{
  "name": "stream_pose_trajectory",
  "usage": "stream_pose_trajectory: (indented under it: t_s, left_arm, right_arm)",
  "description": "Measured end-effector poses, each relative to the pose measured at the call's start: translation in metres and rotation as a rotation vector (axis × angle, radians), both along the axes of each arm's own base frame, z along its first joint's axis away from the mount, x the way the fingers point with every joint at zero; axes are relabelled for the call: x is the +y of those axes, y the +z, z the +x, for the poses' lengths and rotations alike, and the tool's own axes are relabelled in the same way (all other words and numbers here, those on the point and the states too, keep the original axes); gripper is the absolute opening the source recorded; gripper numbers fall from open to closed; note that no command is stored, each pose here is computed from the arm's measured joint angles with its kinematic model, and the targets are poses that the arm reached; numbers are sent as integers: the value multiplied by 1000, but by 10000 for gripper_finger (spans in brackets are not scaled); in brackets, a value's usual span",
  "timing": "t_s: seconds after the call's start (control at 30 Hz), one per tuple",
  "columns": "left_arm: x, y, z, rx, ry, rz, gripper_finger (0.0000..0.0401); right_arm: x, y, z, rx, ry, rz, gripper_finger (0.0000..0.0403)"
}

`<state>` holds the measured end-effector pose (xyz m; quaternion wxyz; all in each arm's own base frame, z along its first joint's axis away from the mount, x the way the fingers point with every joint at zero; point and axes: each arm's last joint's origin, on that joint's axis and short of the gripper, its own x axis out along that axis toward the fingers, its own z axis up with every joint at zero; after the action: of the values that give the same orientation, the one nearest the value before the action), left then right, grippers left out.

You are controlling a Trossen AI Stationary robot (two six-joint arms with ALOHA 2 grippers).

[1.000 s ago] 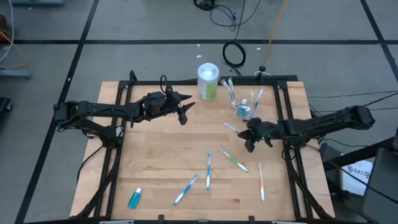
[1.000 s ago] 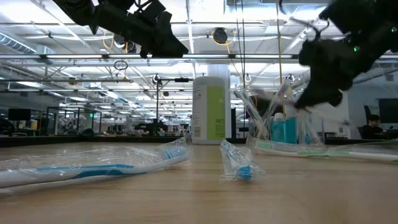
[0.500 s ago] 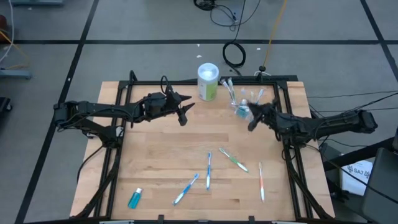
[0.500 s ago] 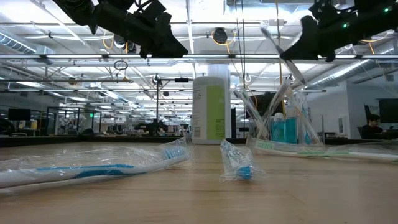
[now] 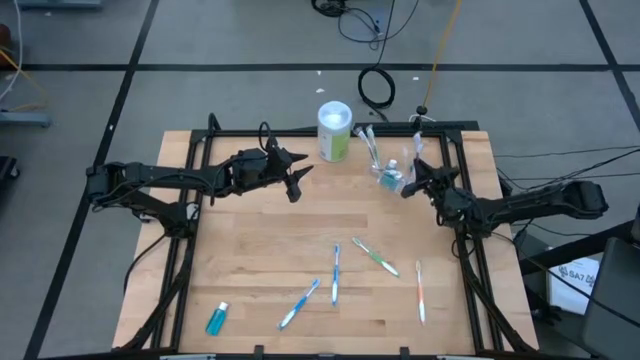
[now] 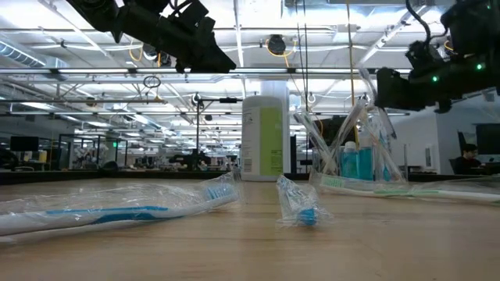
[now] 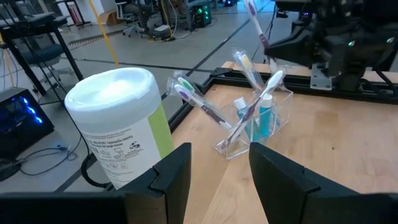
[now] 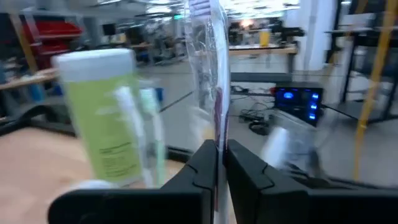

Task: Pick & Place toothbrushing station
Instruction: Put the purple toothbrush into the transparent organizer

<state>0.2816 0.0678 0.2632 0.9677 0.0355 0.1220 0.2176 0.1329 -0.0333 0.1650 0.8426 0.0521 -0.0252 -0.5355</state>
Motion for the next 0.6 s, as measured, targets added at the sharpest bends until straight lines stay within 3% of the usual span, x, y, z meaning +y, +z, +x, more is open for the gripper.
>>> stream_pose_trajectory:
  t_s: [0.1, 0.27, 0.6]
  left_arm:
    - [0, 0, 0, -1, 0, 0, 168]
    - [0, 1, 0, -10, 1, 1, 168]
    - [0, 2, 0, -17, 1, 1, 168]
  right_arm:
    - [-3, -3, 0, -43, -20, 15, 15]
    - [-5, -12, 3, 17, -33, 29, 15]
    - [-6, -19, 8, 7, -42, 47, 15]
